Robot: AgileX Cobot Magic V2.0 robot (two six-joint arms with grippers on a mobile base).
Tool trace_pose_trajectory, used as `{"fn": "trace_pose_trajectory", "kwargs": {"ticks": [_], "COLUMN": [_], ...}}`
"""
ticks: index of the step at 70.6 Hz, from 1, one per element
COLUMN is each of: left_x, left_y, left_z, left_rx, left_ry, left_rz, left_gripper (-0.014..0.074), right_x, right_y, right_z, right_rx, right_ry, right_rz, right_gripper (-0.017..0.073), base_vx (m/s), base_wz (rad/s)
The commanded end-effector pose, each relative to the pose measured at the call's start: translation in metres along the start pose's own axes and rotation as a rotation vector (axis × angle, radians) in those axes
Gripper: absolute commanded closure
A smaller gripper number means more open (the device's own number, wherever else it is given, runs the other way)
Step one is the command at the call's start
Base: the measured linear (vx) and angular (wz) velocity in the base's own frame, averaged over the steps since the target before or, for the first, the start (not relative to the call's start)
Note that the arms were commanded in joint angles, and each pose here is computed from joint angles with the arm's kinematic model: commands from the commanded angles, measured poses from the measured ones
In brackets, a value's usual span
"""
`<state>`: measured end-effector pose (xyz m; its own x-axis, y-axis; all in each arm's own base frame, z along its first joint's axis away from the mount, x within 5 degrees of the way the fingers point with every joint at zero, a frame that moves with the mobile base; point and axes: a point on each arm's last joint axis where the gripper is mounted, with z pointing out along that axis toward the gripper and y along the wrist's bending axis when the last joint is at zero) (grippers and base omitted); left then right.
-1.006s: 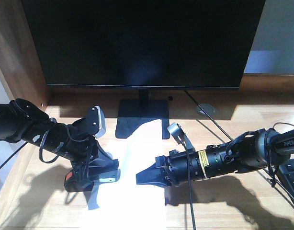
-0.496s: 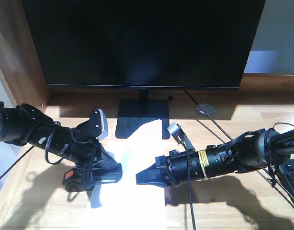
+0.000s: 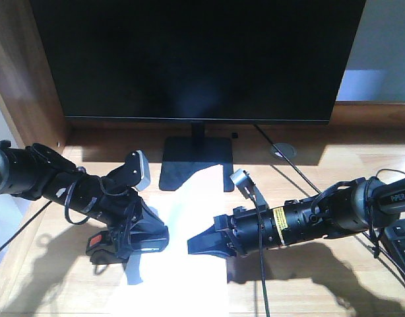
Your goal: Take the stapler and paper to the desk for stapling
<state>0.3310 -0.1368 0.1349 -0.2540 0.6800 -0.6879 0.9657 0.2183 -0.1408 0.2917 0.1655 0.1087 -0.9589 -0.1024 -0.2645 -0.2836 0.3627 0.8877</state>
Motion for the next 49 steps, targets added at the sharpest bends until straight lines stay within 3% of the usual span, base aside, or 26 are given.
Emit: {"fn": "trace_pose_trajectory", "kwargs": {"ticks": [1, 16, 36, 49], "left_x": [0.002, -0.01, -0.05, -0.064], "left_y": [-0.001, -0.004, -0.022, -0.033], "left_z": [0.001, -0.011, -0.058, -0.078], "left_rx": [-0.012, -0.036, -0.153, -0.197], "left_ry": [0.045, 0.018, -0.077, -0.114], "left_rz": [0.035, 0.061, 0.163, 0.162], "left_gripper": [0.06, 0.06, 0.06, 0.06], "right_x": [-0.011, -0.011, -0.011, -0.011], "right_y": [0.021, 0.021, 0.021, 0.021], "right_z": [-0.007, -0.007, -0.007, -0.007], "right_rx": [-0.078, -0.078, -0.078, -0.079], "right_ry": [-0.043, -0.043, -0.043, -0.043], "right_rz": [-0.054, -0.054, -0.054, -0.053], "right_gripper": [0.0562, 0.0562, 0.0562, 0.0562], "base_vx": [0.0, 0.0, 0.0, 0.0], "base_wz": [0.0, 0.0, 0.0, 0.0]}}
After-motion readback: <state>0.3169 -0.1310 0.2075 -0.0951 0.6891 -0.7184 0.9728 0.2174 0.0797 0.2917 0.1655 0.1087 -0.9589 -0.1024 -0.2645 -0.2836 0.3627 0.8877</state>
